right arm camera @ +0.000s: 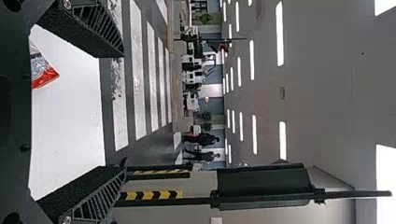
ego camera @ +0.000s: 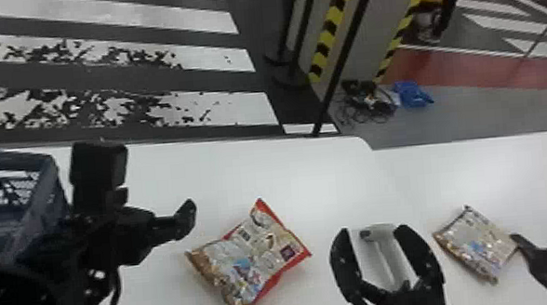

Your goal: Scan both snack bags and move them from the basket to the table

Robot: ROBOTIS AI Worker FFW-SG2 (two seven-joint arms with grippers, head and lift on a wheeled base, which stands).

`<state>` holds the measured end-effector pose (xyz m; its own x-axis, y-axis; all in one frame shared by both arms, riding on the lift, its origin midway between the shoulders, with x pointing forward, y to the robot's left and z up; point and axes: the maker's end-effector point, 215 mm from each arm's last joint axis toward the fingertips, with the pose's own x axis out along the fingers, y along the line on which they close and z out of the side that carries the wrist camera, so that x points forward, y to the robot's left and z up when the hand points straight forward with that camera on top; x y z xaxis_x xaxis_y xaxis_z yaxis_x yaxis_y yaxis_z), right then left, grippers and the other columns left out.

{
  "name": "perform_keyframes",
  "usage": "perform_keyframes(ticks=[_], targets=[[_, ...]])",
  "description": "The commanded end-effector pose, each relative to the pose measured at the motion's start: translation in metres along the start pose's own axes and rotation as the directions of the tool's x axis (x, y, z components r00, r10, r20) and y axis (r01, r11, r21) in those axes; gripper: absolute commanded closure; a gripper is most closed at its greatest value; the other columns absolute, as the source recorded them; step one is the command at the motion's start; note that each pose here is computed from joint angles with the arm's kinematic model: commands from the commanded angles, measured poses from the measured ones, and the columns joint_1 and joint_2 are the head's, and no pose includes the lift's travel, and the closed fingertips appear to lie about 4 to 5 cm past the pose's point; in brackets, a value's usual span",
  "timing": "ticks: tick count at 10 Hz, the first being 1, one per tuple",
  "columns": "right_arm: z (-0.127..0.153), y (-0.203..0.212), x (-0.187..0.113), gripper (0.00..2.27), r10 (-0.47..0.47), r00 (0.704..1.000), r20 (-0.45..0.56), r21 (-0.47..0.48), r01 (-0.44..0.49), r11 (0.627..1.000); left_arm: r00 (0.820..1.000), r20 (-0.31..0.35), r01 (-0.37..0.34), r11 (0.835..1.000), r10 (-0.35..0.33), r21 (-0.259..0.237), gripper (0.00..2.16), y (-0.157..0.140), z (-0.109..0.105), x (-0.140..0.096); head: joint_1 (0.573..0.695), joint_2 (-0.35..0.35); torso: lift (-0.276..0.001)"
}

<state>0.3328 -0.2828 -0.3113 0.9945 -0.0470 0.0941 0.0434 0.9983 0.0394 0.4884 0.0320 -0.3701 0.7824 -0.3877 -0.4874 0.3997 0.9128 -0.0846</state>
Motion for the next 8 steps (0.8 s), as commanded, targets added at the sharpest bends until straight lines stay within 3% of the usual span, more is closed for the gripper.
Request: perform_keyframes(ticks=[1, 4, 8], targets=[[0.001, 0.006, -0.001, 0.05, 0.012, 1.000, -0.001, 0.006, -0.012, 1.000, 0.994, 0.012, -0.106, 0.994, 0.106, 0.029, 0.03, 0.047, -0.013, -0.037, 0.695, -0.350, -0.098], [0.006, 0.013, -0.006, 0.05, 0.037, 0.999, 0.009, 0.014, -0.037, 0.999, 0.971, 0.093, -0.224, 0.975, 0.222, 0.013, 0.03, 0.100, -0.025, -0.109, 0.695, -0.204, -0.098], [0.016, 0.024, -0.012, 0.06, 0.094, 0.995, 0.024, 0.050, -0.095, 0.994, 0.957, 0.082, -0.281, 0.960, 0.279, 0.018, 0.03, 0.115, -0.060, -0.172, 0.695, -0.108, -0.098]])
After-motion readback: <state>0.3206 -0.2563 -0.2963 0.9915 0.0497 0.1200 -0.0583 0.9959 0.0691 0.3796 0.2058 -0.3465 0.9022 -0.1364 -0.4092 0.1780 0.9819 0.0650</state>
